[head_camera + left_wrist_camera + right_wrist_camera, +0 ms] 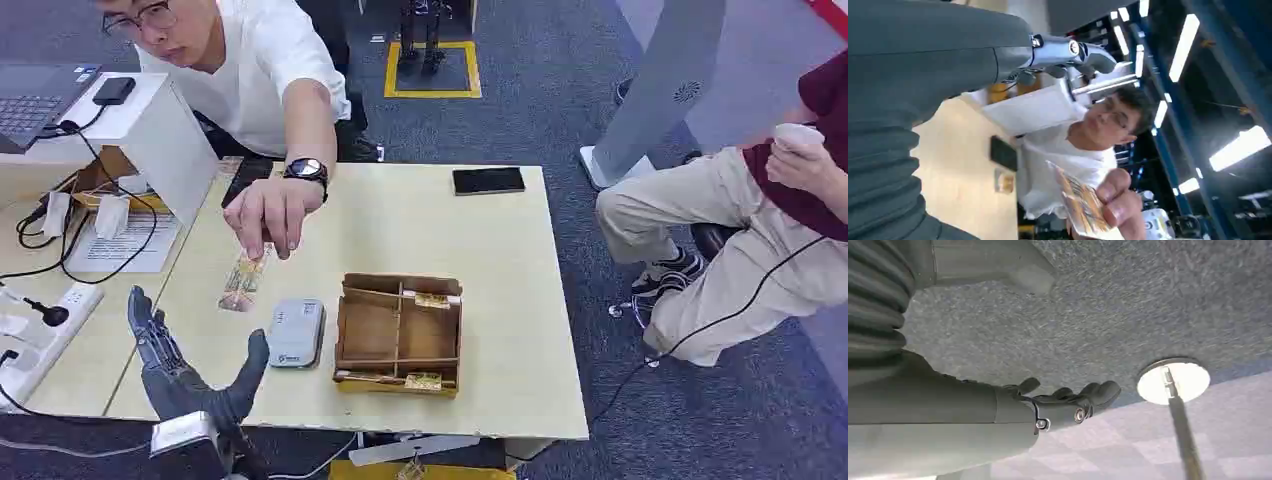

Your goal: Pass the card to the sensor for recognition and then transmit it.

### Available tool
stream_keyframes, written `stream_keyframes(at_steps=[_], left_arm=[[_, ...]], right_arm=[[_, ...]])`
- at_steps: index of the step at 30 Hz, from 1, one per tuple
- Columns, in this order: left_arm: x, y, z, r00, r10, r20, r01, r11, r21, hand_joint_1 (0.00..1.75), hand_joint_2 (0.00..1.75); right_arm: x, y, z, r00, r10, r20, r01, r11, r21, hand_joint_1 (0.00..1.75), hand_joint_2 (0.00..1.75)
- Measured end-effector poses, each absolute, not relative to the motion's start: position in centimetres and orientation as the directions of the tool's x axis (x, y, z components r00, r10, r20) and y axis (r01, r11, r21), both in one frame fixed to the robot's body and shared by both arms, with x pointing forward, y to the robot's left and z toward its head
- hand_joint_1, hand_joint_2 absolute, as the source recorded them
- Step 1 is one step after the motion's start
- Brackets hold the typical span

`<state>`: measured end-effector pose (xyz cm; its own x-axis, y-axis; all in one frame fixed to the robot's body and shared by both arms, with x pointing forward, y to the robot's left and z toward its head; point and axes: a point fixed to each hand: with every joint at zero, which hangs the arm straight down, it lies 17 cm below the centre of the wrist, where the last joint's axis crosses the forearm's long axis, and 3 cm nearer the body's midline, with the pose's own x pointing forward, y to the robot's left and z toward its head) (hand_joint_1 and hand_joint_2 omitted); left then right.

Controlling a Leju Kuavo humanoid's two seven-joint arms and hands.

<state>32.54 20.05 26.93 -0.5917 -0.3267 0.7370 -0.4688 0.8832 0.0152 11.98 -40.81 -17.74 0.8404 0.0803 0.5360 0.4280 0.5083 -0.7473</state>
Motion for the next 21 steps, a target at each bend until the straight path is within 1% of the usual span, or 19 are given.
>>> stream_keyframes(at_steps=[3, 6, 11, 17, 21], left_arm=[[32.6, 19.9, 27.5, -0.590, -0.431, 0.683, -0.512, 0.854, 0.097, 0.00, 1.75], [32.7, 20.4, 27.0, -0.573, -0.454, 0.682, -0.527, 0.841, 0.117, 0.00, 1.75], [33.0, 21.1, 26.9, -0.549, -0.548, 0.630, -0.572, 0.797, 0.194, 0.00, 1.75], [35.0, 23.8, 29.0, -0.505, -0.715, 0.484, -0.685, 0.673, 0.279, 0.00, 1.75], [35.9, 25.5, 29.6, -0.465, -0.767, 0.443, -0.730, 0.615, 0.298, 0.00, 1.75]], right_arm=[[12.4, -40.5, -17.8, 0.838, 0.101, 0.536, 0.415, 0.520, -0.747, 0.00, 1.75], [12.5, -40.3, -17.8, 0.838, 0.106, 0.536, 0.411, 0.524, -0.746, 0.00, 1.75], [13.1, -39.9, -17.9, 0.836, 0.126, 0.535, 0.396, 0.538, -0.744, 0.00, 1.75], [14.4, -39.2, -17.9, 0.823, 0.170, 0.542, 0.371, 0.561, -0.740, 0.00, 1.75], [14.8, -39.1, -17.9, 0.820, 0.180, 0.543, 0.365, 0.565, -0.740, 0.00, 1.75]])
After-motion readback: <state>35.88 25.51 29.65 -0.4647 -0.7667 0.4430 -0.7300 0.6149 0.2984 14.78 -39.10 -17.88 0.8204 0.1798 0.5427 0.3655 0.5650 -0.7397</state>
